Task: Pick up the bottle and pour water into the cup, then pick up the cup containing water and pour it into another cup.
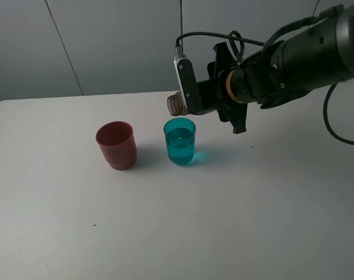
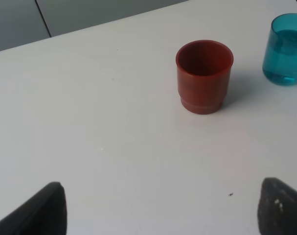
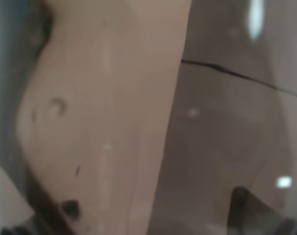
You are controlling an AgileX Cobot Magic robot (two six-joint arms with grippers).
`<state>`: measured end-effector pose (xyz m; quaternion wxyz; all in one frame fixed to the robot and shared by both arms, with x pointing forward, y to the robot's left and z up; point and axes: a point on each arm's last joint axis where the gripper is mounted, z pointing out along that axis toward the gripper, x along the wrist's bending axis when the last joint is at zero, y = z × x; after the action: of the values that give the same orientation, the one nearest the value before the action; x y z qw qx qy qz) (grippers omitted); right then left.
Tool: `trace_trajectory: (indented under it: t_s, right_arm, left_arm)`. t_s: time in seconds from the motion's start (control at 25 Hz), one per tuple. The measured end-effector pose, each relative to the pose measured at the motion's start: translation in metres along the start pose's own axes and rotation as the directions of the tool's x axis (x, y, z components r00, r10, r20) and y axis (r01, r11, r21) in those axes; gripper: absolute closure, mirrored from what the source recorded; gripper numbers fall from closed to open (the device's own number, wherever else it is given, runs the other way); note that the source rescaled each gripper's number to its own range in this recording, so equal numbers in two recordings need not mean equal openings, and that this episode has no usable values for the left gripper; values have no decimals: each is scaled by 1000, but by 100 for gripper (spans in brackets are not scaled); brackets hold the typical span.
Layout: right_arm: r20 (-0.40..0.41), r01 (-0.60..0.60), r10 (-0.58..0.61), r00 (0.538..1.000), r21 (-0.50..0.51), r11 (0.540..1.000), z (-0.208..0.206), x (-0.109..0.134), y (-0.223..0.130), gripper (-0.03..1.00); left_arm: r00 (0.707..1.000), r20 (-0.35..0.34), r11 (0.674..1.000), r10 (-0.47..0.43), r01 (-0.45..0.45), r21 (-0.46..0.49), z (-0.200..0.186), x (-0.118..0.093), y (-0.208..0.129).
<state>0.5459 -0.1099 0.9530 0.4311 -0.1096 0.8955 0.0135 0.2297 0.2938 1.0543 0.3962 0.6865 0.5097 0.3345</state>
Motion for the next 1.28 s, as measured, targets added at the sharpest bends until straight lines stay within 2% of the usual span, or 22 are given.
trace_trajectory:
  t_s: [0.16, 0.24, 0.4, 0.56, 0.72, 0.84, 1.12, 1.28]
  right_arm:
    - [-55, -171, 168, 984, -51, 984, 1, -2, -12, 95]
    - [-95, -296, 288, 953, -86, 951, 5, -3, -22, 95]
    - [-144, -588, 571, 808, -121, 800, 12, -10, -50, 95]
    - [-143, -756, 742, 655, -147, 638, 16, -17, -76, 95]
    - [-147, -848, 840, 523, -192, 494, 18, -17, -95, 95]
    - [-166, -896, 890, 425, -214, 389, 20, -6, -107, 95]
    - [-152, -972, 969, 193, -166, 168, 35, 24, -136, 95]
    - [-140, -974, 983, 120, -210, 89, 38, 33, -141, 95]
  left_arm:
    - [1000, 0, 1000, 0, 0, 0, 0, 0, 0]
    - [1000, 0, 1000, 0, 0, 0, 0, 0, 0]
    - [1000, 0, 1000, 0, 0, 0, 0, 0, 0]
    - [1000, 2, 1000, -1, 1, 0, 0, 0, 0]
    - [1000, 2, 1000, -1, 1, 0, 0, 0, 0]
    - [1000, 2, 1000, -1, 1, 0, 0, 0, 0]
    - [1000, 2, 1000, -1, 1, 0, 0, 0, 0]
    - [1000, 2, 1000, 2, -2, 0, 0, 0, 0]
